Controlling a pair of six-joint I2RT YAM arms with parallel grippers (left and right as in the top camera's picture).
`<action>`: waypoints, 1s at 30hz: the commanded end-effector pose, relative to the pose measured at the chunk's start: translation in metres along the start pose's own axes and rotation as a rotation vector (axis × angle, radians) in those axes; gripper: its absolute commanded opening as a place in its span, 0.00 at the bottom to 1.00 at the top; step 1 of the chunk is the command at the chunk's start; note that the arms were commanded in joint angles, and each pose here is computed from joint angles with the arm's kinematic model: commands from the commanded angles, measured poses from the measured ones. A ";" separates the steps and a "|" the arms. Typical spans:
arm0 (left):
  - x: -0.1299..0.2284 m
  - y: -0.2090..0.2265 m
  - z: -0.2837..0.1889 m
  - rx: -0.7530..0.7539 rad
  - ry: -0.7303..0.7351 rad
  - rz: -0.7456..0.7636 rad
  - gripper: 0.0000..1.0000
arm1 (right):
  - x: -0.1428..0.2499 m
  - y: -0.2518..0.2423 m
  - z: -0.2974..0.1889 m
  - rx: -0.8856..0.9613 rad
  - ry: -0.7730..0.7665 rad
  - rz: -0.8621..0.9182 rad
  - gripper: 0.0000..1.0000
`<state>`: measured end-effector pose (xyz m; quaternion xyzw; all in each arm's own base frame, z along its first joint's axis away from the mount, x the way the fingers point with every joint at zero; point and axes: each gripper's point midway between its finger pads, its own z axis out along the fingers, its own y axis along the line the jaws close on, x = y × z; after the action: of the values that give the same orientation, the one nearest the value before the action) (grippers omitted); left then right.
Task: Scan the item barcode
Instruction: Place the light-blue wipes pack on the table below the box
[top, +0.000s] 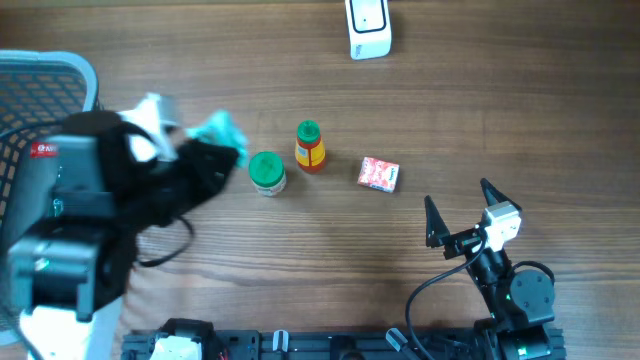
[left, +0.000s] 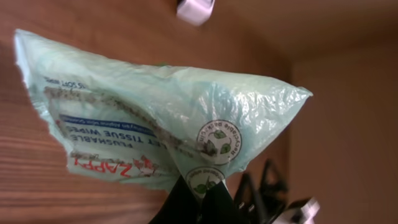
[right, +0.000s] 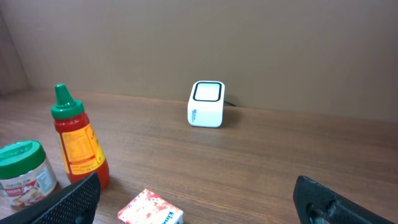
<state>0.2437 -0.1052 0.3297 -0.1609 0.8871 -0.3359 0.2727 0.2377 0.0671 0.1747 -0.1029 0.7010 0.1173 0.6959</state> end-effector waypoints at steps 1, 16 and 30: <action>0.027 0.004 0.034 -0.124 0.080 0.123 0.04 | 0.000 0.002 0.000 -0.011 -0.002 -0.002 1.00; 0.137 0.031 0.195 -0.469 0.420 0.241 0.04 | 0.000 0.002 0.000 -0.011 -0.002 -0.002 1.00; 0.159 0.044 0.232 -0.629 0.254 0.124 0.09 | 0.000 0.002 0.000 -0.011 -0.002 -0.002 1.00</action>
<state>0.2370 -0.2727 0.0955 -0.1151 0.9880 -0.0646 0.0798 0.2377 0.0670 0.1747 -0.1028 0.7010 0.1172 0.6959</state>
